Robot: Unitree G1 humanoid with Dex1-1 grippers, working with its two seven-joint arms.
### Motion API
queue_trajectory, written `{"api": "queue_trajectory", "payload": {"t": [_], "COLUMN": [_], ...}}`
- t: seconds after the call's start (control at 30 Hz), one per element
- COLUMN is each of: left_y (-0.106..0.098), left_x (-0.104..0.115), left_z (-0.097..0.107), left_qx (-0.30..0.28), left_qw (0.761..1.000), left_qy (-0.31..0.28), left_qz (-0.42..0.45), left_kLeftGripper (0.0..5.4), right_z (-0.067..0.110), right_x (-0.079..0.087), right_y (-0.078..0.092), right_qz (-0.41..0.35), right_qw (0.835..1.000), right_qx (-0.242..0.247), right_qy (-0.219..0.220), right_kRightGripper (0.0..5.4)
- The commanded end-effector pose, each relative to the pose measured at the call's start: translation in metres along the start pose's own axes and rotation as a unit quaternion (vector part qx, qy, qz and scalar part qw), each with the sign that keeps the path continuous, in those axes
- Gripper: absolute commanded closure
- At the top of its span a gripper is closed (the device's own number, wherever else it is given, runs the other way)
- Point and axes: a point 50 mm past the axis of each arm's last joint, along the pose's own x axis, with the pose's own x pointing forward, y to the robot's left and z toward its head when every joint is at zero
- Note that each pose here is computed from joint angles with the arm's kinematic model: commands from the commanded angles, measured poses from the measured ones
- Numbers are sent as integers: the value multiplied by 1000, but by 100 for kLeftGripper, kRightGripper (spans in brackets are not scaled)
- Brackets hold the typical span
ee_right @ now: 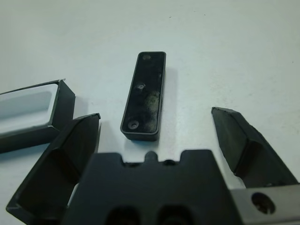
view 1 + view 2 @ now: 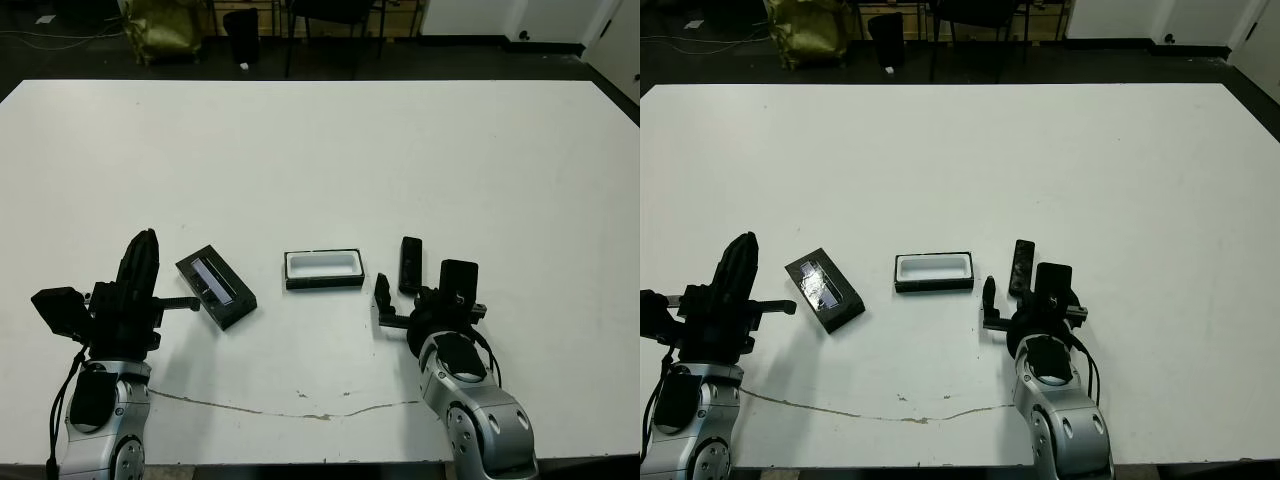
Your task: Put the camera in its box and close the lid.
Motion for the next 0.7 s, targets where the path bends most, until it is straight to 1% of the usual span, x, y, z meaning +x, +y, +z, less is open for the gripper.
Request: {"api": "queue_trajectory", "payload": {"t": [0.03,0.13,0.3,0.53,0.6,0.7], "left_y": [3,3,2,2,2,2], "left_x": [-1,-1,-2,-3,-4,-3], "left_z": [-2,-2,-2,-2,-1,-1], "left_qx": [3,0,-4,-2,6,-4], "left_qw": [1000,1000,1000,1000,1000,1000], "left_qy": [14,15,21,19,21,22], "left_qz": [0,-1,2,1,7,1], "left_kLeftGripper": [540,540,540,540,540,540], "right_z": [-13,-15,-17,-19,-20,-19], "right_x": [1,3,4,6,6,6], "right_y": [8,7,6,8,8,6], "right_qz": [3,-2,2,-1,-3,-11], "right_qw": [997,995,996,996,996,998], "right_qx": [54,71,64,60,46,25], "right_qy": [55,63,61,71,70,64], "right_kRightGripper": [2,2,2,2,2,36]}}
